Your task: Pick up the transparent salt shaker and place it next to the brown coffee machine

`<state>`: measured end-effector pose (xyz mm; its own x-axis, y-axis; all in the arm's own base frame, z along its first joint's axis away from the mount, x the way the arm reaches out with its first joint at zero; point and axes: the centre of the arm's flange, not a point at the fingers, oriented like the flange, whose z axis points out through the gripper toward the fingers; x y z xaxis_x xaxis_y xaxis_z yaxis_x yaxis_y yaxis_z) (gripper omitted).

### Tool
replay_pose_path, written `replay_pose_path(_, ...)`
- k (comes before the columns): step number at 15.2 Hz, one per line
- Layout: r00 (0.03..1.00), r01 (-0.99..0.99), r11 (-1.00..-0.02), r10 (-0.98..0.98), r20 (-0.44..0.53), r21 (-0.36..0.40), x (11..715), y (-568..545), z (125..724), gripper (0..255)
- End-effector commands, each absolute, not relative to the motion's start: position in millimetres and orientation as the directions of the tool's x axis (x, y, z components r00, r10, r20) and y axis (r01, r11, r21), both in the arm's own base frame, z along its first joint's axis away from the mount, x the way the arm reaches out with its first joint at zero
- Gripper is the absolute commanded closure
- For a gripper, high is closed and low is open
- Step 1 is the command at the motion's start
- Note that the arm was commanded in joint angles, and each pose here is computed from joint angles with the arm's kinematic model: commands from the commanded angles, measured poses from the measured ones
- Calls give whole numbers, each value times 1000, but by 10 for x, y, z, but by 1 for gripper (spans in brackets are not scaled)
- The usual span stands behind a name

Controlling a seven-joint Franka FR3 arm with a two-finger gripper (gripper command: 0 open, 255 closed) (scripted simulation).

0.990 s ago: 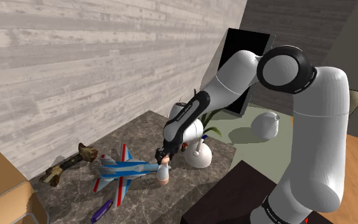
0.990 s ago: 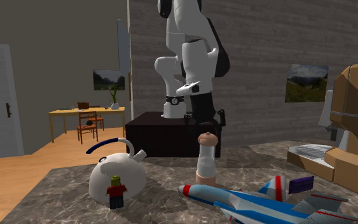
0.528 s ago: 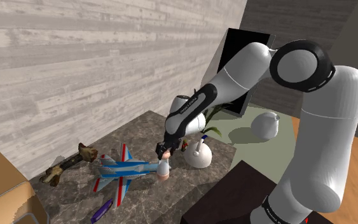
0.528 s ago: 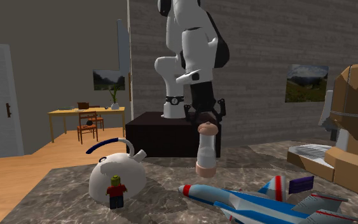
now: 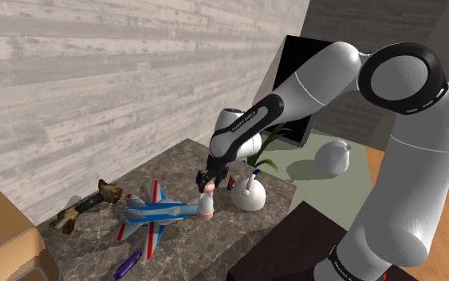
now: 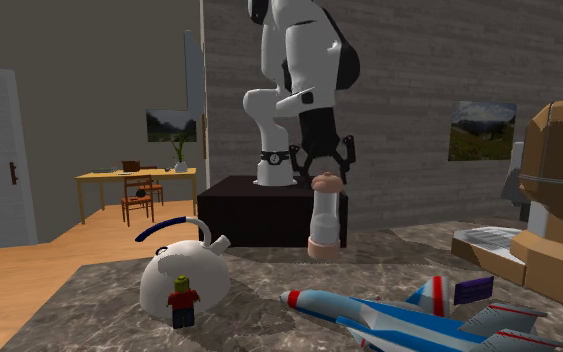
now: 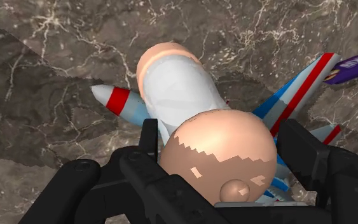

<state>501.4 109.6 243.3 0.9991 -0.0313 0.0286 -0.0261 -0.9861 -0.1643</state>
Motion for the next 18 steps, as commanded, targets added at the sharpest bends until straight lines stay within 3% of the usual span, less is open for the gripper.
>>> replay_pose_path(1,999,-26,-986,-31,28,-164,5018,1107,2541,255)
replay_pose_path(18,999,-26,-986,-31,28,-164,5018,1107,3438,255)
